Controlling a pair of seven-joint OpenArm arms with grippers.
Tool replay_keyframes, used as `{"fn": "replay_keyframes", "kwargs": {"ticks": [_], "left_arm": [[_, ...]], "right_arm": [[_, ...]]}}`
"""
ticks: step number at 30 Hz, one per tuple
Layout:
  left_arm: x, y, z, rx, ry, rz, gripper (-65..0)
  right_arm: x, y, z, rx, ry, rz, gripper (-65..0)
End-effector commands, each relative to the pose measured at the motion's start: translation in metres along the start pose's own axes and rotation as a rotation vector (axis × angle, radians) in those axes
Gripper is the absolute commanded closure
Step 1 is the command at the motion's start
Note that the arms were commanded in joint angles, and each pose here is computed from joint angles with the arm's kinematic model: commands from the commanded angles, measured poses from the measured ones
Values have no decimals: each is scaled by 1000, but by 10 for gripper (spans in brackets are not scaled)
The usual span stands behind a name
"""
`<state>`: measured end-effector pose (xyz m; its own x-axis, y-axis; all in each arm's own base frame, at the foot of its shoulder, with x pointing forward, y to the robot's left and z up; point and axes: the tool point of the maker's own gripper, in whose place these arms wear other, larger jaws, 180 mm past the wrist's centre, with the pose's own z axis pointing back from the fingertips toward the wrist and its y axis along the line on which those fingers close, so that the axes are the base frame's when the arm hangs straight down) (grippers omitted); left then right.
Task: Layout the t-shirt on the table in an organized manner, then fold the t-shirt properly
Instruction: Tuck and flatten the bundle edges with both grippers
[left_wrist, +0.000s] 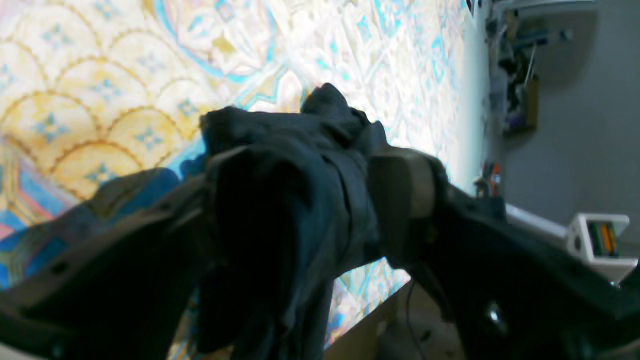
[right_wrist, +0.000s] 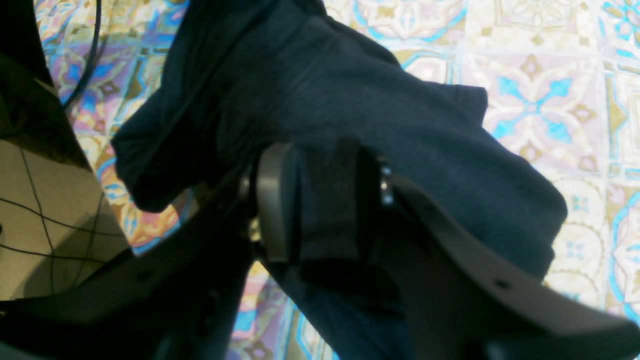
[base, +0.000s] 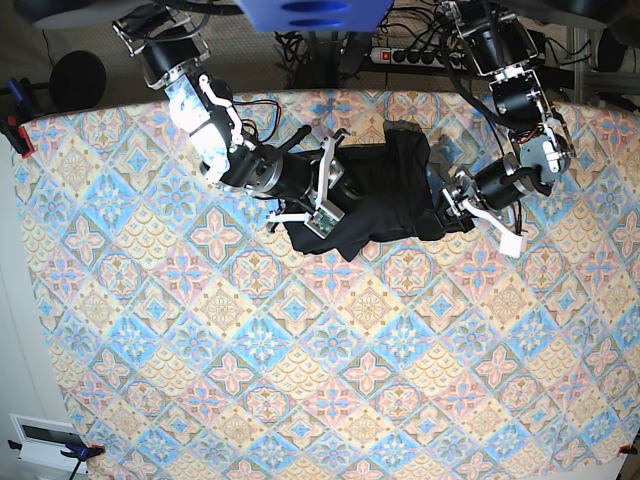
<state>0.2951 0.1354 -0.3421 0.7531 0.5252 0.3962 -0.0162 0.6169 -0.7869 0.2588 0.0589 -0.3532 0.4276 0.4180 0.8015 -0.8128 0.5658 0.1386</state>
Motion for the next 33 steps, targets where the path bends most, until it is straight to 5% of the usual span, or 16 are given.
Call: {"fn": "replay_keyframes", "kwargs": {"ticks": [1,8,18,25,33], "left_arm": [[9,-11,-2,-35,-24,-18,-392],[-17,13,-35,21,101,51,-359],[15,39,-2,125,77,-45,-15],[42,53,20,165,-20,-35,-20],[47,43,23,92,-55,2,-54]], "right_arm": [[17,-1,2,5,-55,10,-203],[17,-1,2,5,-54,10,-203],[12,-1,0,7,-41,1,-203],[7,-2,-2,7,-29,-7,-203],[-12,-6,-9,7,21,-40,-179]]}}
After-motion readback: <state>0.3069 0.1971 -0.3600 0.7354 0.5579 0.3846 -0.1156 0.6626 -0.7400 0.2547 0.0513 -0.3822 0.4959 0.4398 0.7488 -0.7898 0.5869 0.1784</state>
